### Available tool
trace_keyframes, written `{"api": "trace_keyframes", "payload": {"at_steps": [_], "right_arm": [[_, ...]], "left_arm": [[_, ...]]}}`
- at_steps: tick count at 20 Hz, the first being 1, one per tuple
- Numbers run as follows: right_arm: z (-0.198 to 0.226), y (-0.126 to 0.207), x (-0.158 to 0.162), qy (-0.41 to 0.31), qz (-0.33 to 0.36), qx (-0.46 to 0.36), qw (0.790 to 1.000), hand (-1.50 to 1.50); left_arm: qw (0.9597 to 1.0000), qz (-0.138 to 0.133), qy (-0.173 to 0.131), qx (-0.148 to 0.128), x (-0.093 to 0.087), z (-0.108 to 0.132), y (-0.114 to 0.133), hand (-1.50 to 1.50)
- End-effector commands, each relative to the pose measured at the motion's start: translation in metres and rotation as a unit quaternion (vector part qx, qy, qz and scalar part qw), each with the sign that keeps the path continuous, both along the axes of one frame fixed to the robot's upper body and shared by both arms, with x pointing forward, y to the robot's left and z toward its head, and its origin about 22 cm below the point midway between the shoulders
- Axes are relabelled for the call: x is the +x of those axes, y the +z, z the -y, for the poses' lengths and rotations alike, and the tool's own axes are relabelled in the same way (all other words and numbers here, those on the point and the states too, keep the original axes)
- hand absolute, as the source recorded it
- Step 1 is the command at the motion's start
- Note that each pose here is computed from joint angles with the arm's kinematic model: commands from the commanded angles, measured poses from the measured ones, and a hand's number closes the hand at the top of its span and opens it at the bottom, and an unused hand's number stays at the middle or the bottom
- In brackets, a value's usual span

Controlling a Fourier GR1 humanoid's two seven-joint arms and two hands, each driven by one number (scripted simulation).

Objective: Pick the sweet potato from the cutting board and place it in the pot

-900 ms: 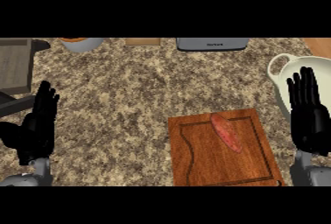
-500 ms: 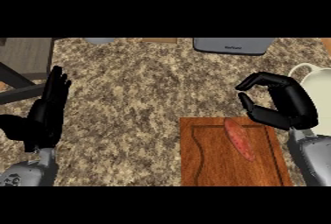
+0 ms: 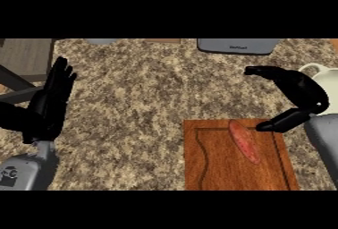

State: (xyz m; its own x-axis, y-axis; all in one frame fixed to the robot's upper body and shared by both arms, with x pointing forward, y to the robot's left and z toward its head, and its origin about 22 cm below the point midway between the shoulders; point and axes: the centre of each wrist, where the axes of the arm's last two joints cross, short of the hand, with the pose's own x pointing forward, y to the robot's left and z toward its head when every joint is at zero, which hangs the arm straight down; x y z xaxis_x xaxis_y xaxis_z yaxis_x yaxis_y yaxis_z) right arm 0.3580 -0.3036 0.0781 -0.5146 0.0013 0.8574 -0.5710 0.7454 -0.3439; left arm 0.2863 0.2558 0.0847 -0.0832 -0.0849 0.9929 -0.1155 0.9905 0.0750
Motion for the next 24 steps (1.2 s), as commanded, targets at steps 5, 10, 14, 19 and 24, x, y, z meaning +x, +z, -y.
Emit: {"api": "trace_keyframes", "payload": {"at_steps": [5, 10, 14, 19, 24], "right_arm": [[0.012, 0.05, 0.028, 0.145, 0.001, -0.145, 0.979, -1.5], [-0.025, 0.07, 0.025, 0.206, 0.022, -0.302, 0.931, -1.5], [-0.04, 0.072, 0.022, 0.233, 0.041, -0.388, 0.891, -1.5], [-0.062, 0.047, 0.007, 0.267, 0.05, -0.435, 0.858, -1.5], [-0.055, 0.038, 0.017, 0.262, 0.034, -0.434, 0.861, -1.5]], "left_arm": [[0.9999, -0.008, 0.002, -0.008, 0.009, 0.002, -0.001, 0.0], [0.9997, -0.012, 0.019, -0.006, 0.005, -0.016, -0.003, 0.0], [0.9998, -0.013, 0.013, 0.004, 0.003, -0.009, -0.006, 0.0], [0.9996, -0.014, 0.025, -0.002, 0.012, -0.016, 0.018, 0.0], [0.9996, -0.017, 0.024, -0.004, 0.004, -0.006, 0.004, 0.0]]}}
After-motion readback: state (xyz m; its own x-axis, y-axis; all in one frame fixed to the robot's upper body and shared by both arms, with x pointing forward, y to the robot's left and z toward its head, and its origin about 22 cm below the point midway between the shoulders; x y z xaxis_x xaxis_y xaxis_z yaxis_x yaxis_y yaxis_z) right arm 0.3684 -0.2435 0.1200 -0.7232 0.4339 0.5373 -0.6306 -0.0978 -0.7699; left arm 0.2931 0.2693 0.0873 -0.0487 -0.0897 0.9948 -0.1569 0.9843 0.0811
